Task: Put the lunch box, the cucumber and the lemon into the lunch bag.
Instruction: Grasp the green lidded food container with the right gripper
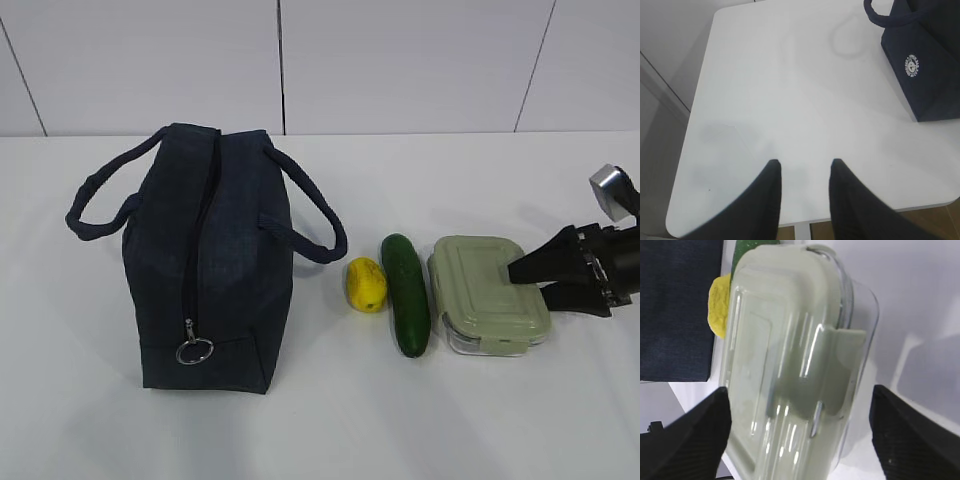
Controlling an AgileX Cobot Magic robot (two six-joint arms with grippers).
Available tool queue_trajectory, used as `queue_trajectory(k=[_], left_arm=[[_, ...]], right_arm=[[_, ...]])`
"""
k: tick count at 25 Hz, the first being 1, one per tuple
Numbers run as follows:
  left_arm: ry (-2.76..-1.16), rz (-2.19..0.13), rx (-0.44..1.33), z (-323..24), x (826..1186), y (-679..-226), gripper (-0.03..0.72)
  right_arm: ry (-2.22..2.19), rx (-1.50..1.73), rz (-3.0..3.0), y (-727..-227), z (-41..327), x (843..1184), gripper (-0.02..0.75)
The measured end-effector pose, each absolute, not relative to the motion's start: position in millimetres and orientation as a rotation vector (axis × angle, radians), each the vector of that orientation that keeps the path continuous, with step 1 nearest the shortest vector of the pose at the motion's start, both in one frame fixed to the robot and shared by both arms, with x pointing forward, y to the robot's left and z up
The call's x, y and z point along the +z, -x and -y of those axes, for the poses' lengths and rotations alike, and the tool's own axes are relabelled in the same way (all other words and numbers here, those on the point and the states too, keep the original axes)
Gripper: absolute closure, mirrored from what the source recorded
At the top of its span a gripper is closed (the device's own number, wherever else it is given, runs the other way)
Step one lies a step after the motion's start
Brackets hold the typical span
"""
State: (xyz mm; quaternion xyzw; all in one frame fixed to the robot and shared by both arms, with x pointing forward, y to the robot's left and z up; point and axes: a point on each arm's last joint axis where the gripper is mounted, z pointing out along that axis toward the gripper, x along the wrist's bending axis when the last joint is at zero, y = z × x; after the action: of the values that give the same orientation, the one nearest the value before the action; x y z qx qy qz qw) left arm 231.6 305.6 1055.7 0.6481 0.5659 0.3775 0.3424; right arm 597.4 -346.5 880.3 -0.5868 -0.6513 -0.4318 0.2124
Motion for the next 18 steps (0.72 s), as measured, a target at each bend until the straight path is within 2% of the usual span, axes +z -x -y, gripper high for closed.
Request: queue_trajectory(k=[6, 18], left_arm=[[-1.685, -1.471, 0.981, -306, 1056, -232, 0.452], [-1.685, -1.471, 0.981, -306, 1056, -232, 0.452]], right_arm=[[1.640, -1.189, 1.767, -598, 345, 869, 0.088], [1.579, -1.170, 1.814, -602, 326, 870, 0.093]])
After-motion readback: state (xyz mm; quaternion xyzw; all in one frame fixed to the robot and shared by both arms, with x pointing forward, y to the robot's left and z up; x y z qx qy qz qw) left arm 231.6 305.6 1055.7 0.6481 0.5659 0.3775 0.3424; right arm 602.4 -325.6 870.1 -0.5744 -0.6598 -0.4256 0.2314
